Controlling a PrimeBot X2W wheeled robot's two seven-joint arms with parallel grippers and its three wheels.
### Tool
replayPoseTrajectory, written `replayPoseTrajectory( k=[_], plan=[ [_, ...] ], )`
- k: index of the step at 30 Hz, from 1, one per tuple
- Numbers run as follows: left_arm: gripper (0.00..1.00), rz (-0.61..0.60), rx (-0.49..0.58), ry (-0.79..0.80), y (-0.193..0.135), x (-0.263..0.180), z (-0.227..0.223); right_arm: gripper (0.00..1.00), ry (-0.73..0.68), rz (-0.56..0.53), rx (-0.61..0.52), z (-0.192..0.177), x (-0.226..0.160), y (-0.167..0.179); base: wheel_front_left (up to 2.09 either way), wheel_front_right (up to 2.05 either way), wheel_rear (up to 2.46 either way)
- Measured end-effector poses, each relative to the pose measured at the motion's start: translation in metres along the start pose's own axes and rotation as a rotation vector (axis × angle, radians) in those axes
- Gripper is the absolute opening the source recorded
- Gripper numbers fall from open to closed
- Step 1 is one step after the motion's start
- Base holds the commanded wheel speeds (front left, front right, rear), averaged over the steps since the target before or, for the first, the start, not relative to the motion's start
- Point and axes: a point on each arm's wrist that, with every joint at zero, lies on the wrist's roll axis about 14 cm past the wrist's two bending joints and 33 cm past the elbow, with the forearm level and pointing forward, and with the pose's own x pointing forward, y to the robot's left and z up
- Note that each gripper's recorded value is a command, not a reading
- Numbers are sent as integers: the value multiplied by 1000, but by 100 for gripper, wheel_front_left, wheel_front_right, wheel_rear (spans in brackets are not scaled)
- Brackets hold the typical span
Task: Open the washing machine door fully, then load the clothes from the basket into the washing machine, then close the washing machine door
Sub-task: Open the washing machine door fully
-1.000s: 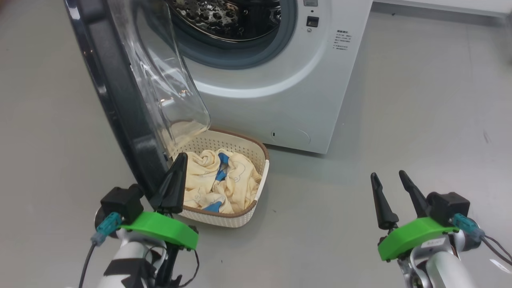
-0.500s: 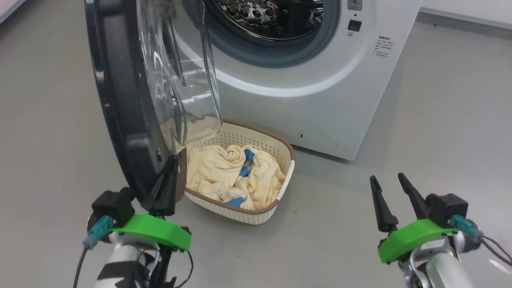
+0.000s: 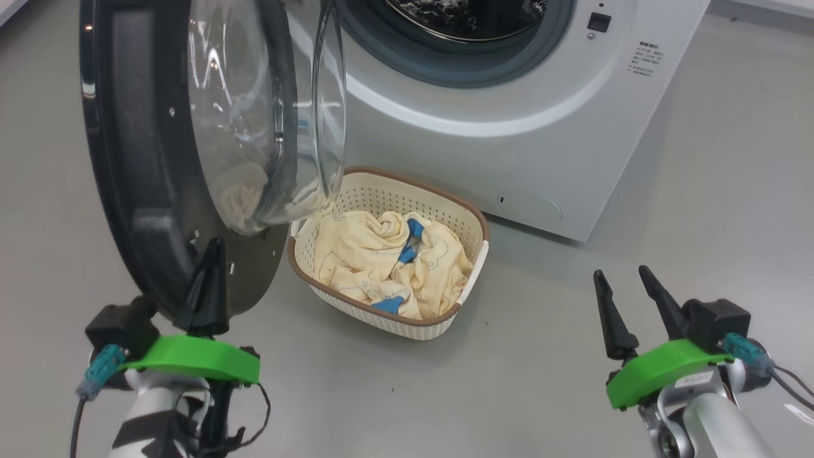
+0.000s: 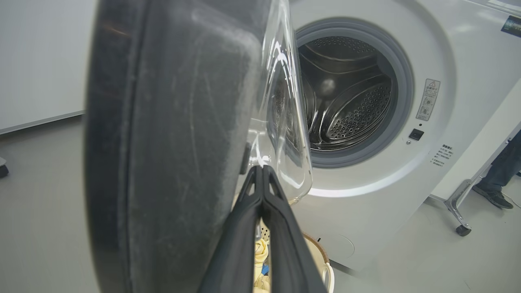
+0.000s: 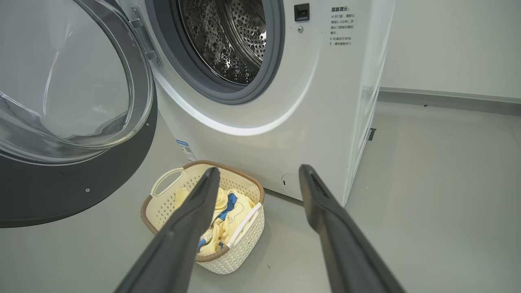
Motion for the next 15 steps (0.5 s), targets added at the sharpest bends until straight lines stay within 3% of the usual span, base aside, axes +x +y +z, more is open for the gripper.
replayPoseTrajectory(
  k=[15],
  plan=[
    [0,234,20,-18,78,-1,6,100,45,30,-20,-20,23,-11,0,0,0]
  ],
)
